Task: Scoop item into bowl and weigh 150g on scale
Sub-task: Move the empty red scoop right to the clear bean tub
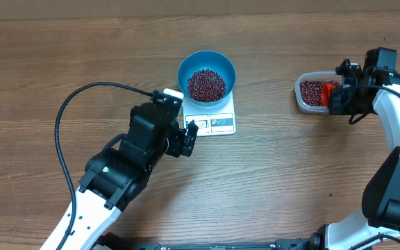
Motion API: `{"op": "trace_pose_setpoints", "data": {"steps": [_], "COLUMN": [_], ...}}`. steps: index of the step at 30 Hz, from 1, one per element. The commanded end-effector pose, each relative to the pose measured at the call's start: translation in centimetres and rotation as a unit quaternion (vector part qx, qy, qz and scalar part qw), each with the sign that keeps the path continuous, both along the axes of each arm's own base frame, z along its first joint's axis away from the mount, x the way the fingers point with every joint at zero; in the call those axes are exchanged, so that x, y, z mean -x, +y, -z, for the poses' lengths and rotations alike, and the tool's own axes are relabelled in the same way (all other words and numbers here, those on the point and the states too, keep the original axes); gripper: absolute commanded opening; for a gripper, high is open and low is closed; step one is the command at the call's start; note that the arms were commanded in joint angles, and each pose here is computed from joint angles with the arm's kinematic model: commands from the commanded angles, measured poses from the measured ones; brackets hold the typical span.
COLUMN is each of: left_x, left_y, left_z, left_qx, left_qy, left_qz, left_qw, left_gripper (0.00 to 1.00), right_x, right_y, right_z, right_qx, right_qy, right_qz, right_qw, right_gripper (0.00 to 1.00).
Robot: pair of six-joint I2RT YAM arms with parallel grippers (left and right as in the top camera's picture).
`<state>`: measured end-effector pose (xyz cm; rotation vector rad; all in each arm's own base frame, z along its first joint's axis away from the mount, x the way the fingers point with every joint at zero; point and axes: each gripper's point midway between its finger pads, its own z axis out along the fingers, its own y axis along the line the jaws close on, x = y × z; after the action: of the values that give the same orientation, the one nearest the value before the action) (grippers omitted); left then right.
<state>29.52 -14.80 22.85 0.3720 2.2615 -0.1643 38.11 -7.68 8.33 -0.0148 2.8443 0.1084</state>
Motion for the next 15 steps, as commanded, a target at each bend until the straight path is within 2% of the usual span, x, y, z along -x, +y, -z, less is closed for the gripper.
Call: {"op": "trace_pose_setpoints", "data": {"steps": [1, 15], "left_x": [-0.1, -0.1], "left_y": [0.0, 0.0], "left_z": [0.2, 0.2], "left_qx": [-0.004, -0.004], "left_qy": [0.001, 0.001], "left_qz": [-0.003, -0.003], "left_qw": [1.0, 1.0], "left_gripper": [1.0, 1.0], "right_x": [0.0, 0.9], "right_y": [-0.1, 1.4], "right_z": [0.6, 2.9], "right_qx": [0.001, -0.034], "right_qy": [0.007, 0.014], "right_qz": [0.003, -0.006], "right_qw": [1.0, 0.999], "right_gripper": [0.04, 0.04]}}
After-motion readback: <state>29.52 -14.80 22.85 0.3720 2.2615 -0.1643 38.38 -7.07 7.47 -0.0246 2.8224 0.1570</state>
